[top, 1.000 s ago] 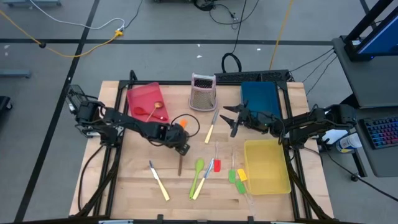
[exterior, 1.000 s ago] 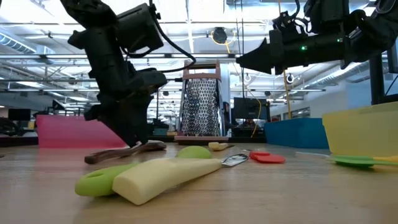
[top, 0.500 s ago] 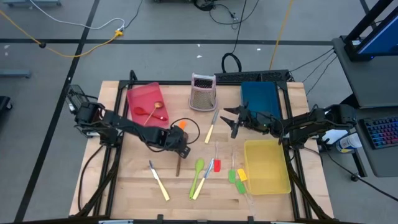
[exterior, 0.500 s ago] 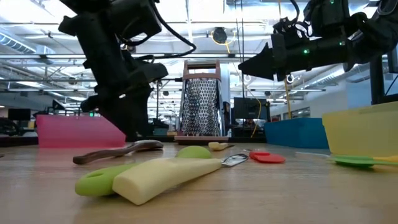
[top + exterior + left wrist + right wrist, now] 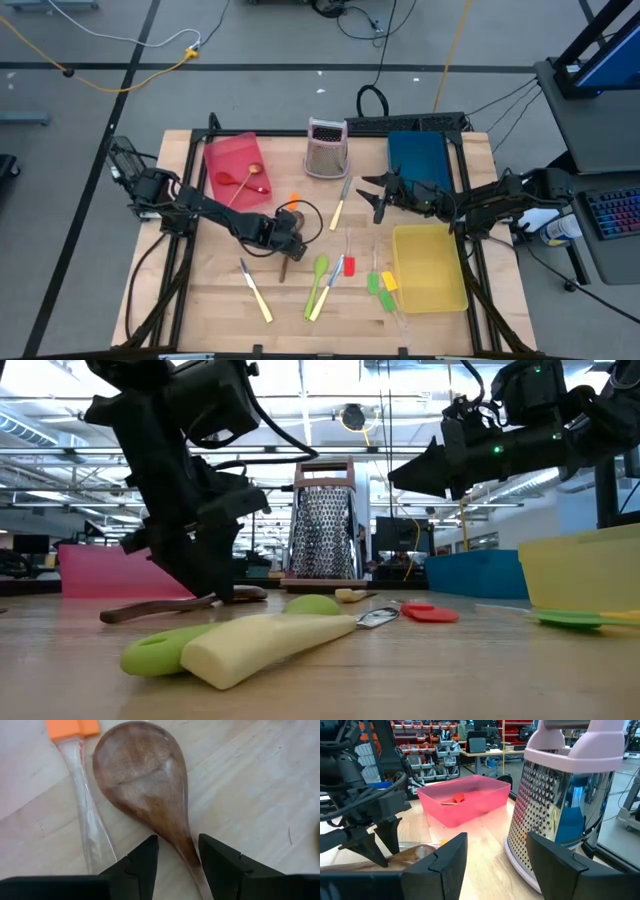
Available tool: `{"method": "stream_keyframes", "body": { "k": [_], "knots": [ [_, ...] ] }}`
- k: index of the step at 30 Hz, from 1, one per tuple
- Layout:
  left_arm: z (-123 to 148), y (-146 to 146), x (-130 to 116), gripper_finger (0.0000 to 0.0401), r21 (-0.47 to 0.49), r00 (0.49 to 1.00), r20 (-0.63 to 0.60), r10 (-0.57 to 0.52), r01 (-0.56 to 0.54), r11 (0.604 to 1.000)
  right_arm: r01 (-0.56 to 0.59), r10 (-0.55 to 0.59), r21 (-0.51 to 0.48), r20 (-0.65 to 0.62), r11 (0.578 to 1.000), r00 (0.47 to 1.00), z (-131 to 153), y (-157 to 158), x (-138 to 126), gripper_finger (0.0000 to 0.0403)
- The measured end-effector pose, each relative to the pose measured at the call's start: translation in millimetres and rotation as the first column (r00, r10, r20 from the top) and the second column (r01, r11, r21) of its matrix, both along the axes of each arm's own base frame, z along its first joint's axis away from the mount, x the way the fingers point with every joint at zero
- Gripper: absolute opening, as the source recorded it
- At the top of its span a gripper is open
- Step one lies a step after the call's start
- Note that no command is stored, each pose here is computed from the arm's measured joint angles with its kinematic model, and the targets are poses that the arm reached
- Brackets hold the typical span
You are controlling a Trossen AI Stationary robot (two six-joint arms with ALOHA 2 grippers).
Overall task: Pick & Place Kitchen Items
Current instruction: Put the brown serving spoon into the pink bin
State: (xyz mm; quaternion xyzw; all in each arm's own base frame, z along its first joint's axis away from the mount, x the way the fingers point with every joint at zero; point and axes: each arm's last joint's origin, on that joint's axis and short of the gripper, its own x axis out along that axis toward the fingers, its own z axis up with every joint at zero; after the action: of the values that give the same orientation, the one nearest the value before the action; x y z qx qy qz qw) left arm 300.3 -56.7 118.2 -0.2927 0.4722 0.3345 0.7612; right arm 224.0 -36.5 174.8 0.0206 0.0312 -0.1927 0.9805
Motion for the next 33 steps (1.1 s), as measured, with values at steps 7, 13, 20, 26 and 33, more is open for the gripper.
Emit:
{"method": "stream_keyframes", "body": {
  "k": [7,13,20,26,33],
  "knots": [
    [3,2,0,0.0064,0.048,1.0,0.021,0.012,-0.013,0.999,0.001,-0.001,0.022,-0.014,1.0,1.0,-2,0,0,0.0196],
    [20,4,-1,0.0017,0.078,0.995,0.101,0.003,-0.011,0.997,0.005,-0.004,0.063,-0.019,0.998,1.0,-4,0,0,0.0196],
    [73,7,0,0.0029,0.202,0.978,0.204,-0.043,0.0,0.979,0.009,-0.005,0.081,-0.051,0.997,0.999,-8,0,-1,0.0196],
    [116,28,-22,0.0018,0.34,0.982,0.167,0.085,-0.138,0.93,0.016,-0.01,0.123,-0.05,0.992,0.999,-9,0,-1,0.0196],
    [136,69,-50,0.003,0.412,0.962,0.105,0.25,-0.271,0.87,0.022,-0.013,0.15,-0.057,0.989,0.998,-11,0,-1,0.0196]
  ]
}}
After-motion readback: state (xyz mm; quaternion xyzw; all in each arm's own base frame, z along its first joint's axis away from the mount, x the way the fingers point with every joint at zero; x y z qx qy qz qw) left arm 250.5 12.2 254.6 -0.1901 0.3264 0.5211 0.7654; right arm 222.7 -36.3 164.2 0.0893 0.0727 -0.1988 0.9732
